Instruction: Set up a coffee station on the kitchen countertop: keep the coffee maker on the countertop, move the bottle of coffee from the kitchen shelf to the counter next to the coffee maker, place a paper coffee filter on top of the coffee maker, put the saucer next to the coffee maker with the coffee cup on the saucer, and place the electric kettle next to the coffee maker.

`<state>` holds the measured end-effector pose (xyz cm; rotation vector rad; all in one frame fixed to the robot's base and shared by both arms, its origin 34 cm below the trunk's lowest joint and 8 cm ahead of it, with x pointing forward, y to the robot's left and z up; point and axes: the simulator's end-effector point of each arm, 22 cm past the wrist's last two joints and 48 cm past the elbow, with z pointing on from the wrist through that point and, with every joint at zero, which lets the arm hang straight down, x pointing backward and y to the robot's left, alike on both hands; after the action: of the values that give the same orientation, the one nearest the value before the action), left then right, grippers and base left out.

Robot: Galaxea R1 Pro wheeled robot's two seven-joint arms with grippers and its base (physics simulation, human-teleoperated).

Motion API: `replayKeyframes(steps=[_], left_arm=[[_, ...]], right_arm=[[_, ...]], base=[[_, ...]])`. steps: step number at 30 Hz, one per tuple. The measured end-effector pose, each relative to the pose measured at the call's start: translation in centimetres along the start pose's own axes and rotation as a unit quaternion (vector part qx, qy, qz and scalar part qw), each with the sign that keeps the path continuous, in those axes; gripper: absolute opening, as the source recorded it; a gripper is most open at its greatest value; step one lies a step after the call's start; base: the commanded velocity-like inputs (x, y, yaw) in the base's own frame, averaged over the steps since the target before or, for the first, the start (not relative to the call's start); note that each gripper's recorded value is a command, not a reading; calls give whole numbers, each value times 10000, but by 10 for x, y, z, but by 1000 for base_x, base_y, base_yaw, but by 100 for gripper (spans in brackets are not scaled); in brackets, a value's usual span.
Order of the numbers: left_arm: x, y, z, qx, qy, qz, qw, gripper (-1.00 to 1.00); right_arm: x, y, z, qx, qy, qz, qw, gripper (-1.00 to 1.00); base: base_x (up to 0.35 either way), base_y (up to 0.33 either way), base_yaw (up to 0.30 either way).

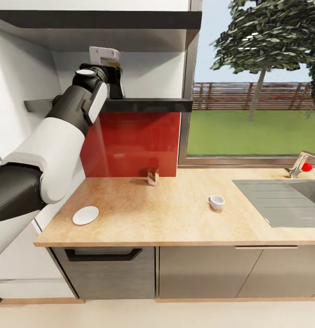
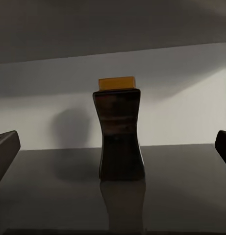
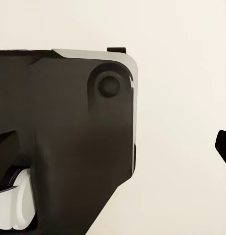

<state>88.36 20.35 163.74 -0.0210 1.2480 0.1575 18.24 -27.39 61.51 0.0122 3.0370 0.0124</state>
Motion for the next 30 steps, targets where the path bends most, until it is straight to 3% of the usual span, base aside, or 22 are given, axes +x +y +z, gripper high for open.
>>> replayKeyframes(steps=[30], left_arm=[[4,3,0,-17,24,1,10000,100]], right_arm=[[0,0,0,3,2,8,10000,100]], base=[[110,0,0]])
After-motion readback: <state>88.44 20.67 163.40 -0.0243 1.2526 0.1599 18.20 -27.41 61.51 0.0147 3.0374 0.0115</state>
